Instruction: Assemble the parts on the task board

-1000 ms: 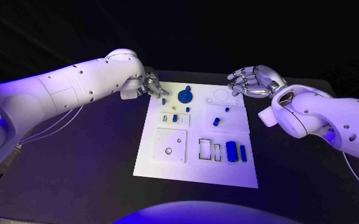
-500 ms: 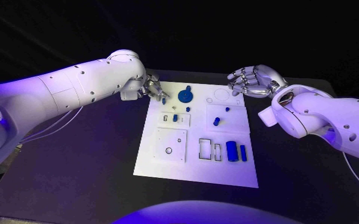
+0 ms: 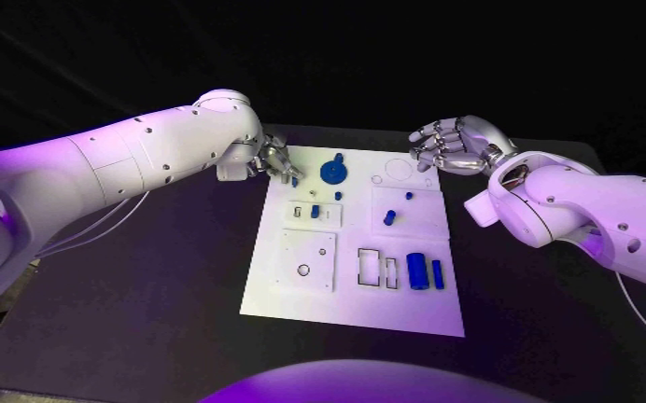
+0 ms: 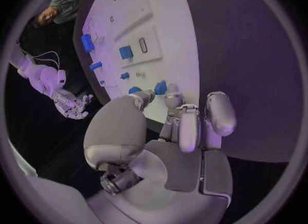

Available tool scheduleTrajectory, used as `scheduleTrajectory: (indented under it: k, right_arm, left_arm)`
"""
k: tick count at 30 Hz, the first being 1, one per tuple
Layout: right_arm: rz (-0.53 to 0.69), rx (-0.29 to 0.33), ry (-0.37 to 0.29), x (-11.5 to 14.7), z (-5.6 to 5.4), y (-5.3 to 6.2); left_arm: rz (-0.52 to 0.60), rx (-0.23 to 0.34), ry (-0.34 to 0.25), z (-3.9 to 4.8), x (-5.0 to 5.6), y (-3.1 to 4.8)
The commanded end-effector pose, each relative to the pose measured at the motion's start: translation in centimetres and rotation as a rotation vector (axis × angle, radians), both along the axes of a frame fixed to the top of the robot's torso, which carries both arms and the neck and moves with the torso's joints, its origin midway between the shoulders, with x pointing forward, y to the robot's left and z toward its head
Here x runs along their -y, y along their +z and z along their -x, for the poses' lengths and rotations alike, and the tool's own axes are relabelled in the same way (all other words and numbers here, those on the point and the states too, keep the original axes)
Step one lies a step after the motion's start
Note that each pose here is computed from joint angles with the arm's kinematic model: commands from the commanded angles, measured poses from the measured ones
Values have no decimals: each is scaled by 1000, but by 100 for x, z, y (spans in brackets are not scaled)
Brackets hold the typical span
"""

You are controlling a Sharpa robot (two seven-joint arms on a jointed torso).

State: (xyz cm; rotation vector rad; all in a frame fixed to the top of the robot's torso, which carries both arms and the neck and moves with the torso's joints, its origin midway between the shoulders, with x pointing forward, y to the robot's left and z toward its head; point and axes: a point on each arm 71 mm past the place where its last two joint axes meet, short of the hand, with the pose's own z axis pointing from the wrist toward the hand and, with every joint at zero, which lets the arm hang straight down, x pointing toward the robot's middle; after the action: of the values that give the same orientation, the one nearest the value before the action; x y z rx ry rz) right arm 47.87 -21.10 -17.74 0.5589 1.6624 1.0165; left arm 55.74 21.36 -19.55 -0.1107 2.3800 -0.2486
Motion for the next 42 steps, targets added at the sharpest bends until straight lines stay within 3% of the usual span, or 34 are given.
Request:
scheduleTrajectory:
  k: [1, 29, 35, 42]
  right_arm:
    - [0, 9, 4, -6, -1, 5]
    - [13, 12, 14, -14, -1, -1]
    - [15, 12, 14, -10, -3, -2]
    - [16, 11, 11, 2, -11, -7]
  left_arm:
    - [16, -13, -15, 7, 29, -8]
    - [104, -36, 12, 29, 25, -13]
    - [155, -47, 40, 98, -30, 20]
    - [197, -46, 43, 240, -68, 66]
